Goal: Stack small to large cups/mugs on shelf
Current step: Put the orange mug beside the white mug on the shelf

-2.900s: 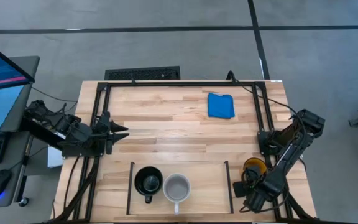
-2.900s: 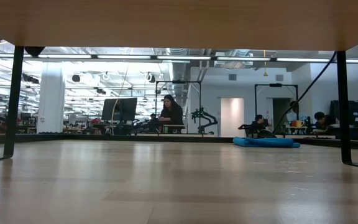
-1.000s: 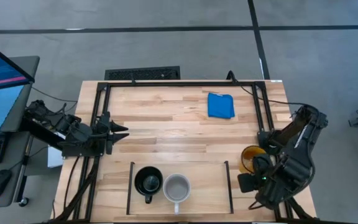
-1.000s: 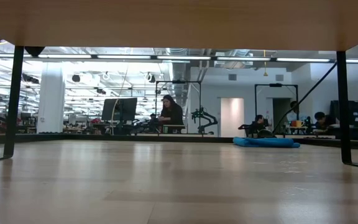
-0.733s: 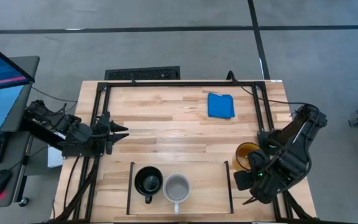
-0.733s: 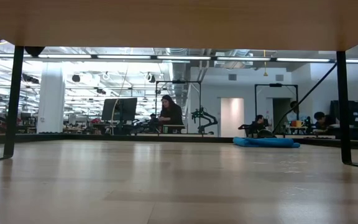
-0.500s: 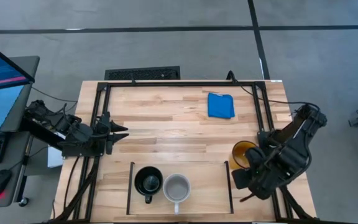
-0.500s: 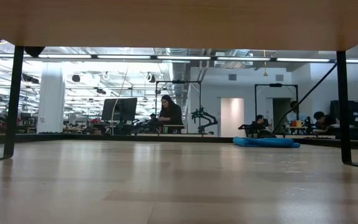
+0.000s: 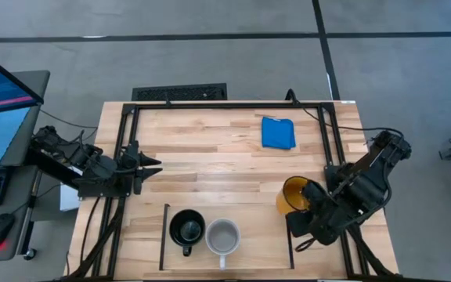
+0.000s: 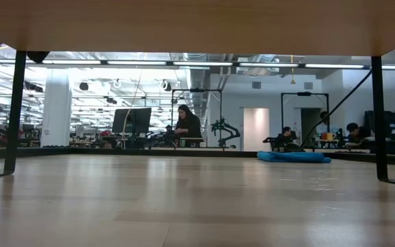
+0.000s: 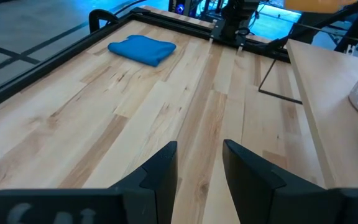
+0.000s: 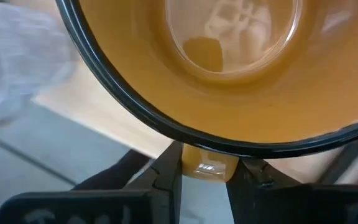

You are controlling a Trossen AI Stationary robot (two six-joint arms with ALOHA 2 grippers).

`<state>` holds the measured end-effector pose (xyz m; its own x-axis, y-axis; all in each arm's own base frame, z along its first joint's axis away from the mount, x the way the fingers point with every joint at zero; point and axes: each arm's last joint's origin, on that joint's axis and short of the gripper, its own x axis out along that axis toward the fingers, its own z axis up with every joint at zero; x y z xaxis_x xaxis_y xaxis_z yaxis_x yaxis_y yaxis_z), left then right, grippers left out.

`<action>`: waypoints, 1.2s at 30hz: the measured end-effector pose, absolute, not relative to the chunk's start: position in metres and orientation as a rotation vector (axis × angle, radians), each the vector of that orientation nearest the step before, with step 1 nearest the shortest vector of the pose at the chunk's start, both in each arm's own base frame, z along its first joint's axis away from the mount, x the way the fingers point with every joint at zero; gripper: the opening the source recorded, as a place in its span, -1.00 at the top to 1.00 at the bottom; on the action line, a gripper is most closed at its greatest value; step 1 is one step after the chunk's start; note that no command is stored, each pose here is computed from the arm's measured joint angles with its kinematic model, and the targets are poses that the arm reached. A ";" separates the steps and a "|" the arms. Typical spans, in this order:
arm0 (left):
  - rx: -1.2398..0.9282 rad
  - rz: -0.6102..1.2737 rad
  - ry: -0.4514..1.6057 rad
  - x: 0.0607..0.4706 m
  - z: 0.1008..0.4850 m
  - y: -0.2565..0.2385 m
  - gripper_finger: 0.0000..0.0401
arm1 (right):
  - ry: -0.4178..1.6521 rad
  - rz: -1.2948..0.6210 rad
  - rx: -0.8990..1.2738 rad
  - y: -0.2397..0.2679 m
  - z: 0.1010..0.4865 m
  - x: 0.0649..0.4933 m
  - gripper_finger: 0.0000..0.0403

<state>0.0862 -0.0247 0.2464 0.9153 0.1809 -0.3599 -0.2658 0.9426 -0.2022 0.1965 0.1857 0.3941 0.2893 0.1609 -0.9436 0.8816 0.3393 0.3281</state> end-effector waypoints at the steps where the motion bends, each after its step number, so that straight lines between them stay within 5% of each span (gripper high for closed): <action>1: -0.251 0.232 0.345 0.086 0.246 -0.025 0.41 | 1.190 -0.636 1.148 0.186 0.395 0.199 0.50; 16: -0.245 0.246 0.389 0.084 0.242 -0.024 0.41 | 1.062 -0.448 1.207 0.195 0.396 0.231 0.50; 36: -0.219 0.245 0.406 0.083 0.240 -0.023 0.41 | 1.110 -0.524 1.192 0.238 0.380 0.265 0.50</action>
